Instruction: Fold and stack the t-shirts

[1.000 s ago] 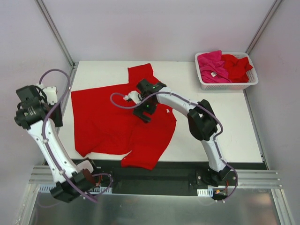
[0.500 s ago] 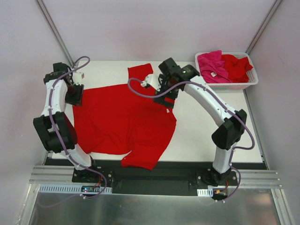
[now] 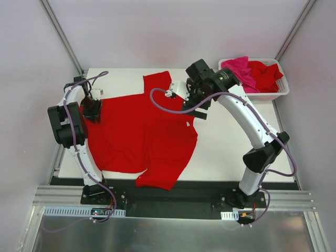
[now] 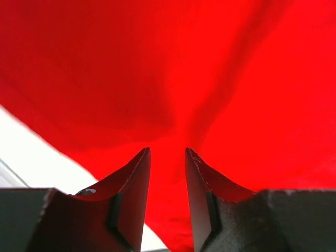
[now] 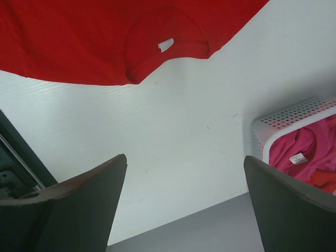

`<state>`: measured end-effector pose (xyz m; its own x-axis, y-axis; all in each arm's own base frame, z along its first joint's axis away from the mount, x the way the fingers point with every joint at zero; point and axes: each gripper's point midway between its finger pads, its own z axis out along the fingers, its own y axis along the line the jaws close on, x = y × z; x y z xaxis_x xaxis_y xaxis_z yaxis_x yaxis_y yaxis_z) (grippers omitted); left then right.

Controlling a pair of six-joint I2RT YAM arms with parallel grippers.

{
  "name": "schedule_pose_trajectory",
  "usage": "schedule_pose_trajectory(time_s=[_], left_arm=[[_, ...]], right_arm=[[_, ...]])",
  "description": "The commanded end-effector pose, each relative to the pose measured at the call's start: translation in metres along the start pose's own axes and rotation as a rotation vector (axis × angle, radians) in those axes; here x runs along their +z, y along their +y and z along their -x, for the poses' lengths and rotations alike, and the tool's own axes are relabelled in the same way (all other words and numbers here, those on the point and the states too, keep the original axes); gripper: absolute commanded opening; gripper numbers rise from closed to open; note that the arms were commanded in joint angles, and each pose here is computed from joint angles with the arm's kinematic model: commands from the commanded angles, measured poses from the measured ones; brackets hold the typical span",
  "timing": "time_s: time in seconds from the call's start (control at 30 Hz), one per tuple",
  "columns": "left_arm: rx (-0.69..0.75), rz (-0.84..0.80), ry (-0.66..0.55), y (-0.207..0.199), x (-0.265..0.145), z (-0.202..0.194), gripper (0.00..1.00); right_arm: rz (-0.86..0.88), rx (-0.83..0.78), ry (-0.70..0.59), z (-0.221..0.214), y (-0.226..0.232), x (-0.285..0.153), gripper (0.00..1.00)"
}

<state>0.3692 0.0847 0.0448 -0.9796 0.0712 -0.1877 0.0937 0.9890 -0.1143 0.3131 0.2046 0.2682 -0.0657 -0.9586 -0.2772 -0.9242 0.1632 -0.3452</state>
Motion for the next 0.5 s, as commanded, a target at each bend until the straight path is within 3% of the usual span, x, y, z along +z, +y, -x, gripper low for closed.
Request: schedule_pose_trajectory(time_s=[0.0, 0.47], left_arm=[[0.049, 0.031, -0.010, 0.006, 0.007, 0.022, 0.33], [0.257, 0.152, 0.022, 0.017, 0.040, 0.083, 0.33]], right_arm=[[0.082, 0.005, 0.139, -0.038, 0.039, -0.040, 0.96], [0.099, -0.002, 0.219, -0.055, 0.066, -0.052, 0.96]])
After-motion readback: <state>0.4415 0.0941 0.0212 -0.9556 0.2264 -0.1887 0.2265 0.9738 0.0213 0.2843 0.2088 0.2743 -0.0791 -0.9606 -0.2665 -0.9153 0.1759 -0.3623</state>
